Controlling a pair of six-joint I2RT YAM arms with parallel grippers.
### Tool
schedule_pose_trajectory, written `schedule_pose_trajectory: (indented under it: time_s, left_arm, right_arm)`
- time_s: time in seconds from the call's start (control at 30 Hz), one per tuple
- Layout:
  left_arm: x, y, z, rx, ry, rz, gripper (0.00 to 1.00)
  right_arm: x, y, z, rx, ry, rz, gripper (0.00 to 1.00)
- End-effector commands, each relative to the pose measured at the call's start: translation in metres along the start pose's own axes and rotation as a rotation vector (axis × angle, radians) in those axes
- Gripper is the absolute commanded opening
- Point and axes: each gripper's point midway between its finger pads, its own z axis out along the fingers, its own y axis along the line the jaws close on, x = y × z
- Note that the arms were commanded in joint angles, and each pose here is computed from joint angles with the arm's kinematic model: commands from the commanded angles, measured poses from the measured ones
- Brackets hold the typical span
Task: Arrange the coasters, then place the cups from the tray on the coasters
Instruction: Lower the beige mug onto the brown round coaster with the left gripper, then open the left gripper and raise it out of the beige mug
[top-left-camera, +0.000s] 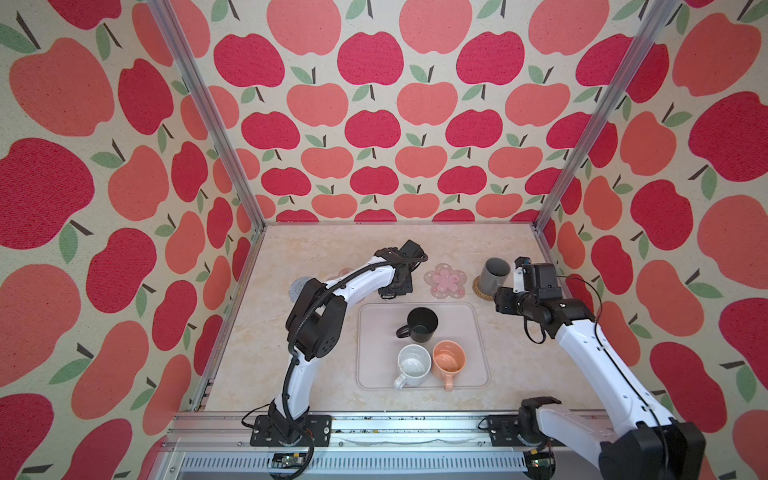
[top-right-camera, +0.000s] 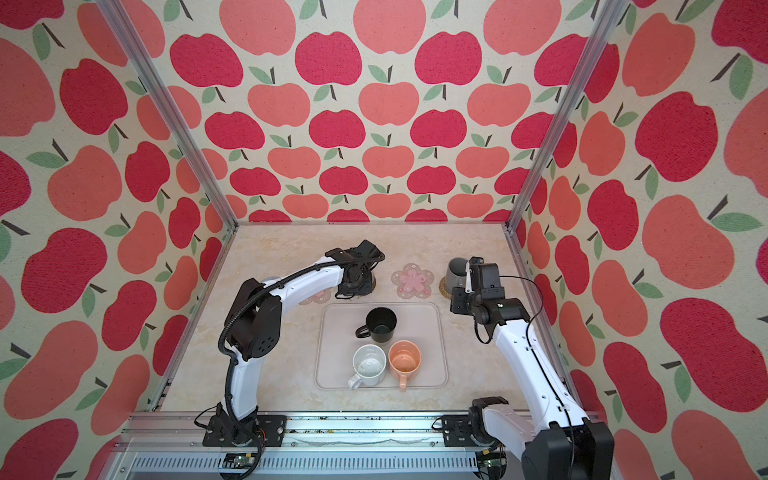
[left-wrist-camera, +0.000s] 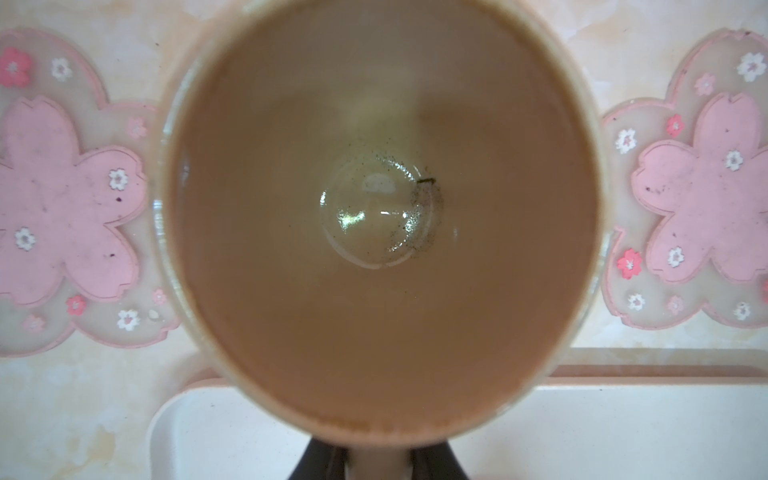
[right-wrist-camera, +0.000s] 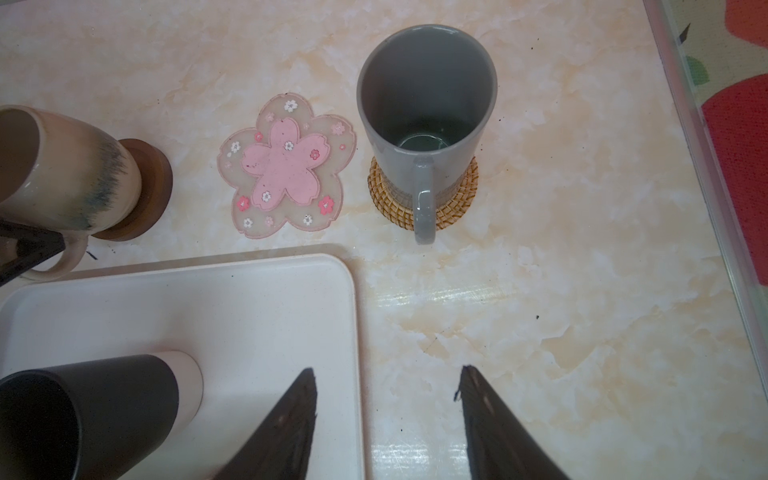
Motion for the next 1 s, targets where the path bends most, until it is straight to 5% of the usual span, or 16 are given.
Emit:
schedule_pose_trajectory:
  time_s: [0.0, 0.97]
  left_arm:
    - [0.005, 0.006, 0.004, -0.012, 0.018, -0.027, 0.24]
    - [0.013, 0.042, -0.073, -0.014, -0.094, -0.007, 0.33]
  right_arm:
    - [0.004, -0.001, -0.002, -0.004, 0.007, 0.021, 0.58]
    - [-0.008, 0.010, -0.009, -0.041, -0.001, 0.073, 0.58]
